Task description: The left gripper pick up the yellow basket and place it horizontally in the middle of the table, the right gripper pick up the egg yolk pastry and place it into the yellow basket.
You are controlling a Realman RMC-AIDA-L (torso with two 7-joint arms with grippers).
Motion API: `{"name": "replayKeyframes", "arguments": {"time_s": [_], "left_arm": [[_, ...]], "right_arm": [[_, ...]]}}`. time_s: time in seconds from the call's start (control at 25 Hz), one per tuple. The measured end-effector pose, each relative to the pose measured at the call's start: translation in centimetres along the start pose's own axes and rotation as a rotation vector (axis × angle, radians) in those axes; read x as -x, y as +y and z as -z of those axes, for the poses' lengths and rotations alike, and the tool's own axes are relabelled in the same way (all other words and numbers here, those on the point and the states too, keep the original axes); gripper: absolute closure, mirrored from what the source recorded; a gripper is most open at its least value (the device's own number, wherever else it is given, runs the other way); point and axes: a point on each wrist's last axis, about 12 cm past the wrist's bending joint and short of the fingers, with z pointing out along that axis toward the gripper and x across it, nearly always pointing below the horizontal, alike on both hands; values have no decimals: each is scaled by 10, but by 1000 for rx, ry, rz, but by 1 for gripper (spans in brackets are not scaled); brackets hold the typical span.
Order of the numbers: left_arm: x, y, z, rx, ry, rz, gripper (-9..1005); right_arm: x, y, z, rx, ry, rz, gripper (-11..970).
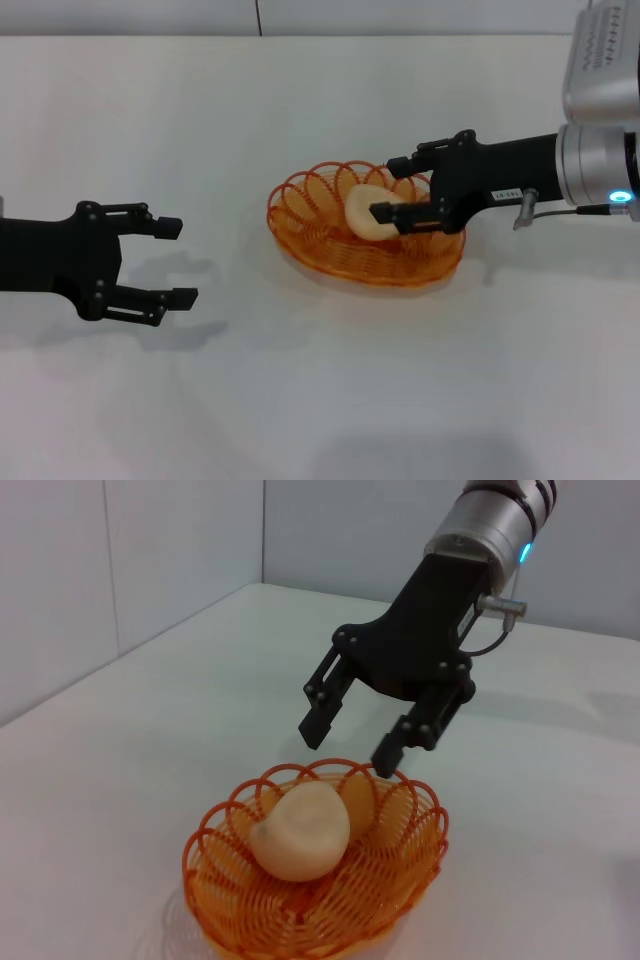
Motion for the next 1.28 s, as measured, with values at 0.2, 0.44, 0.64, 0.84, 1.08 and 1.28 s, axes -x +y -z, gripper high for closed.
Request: {"name": "replayKeyframes", "arguments": {"time_s": [0.2, 0.44, 0.64, 0.84, 1.08, 1.28], "left_arm": [[-2, -1, 1, 1, 0, 4, 133], [-2, -1, 1, 2, 2, 2, 133], [-1, 0, 2, 2, 3, -3, 133], [1, 1, 1, -5, 7, -8, 133], [5, 3, 0, -16, 7, -9, 133], [8, 5, -4, -35, 37, -9, 133]], "right_arm": [[-7, 4, 12, 50, -10, 15, 401], [-23, 7, 47, 100, -108, 15, 169], [-38, 10, 66, 128, -136, 47, 76], [-53, 10, 75, 144, -108, 50, 77], [-62, 13, 79, 173, -101, 52, 79], [-66, 14, 83, 185, -97, 49, 80]]}}
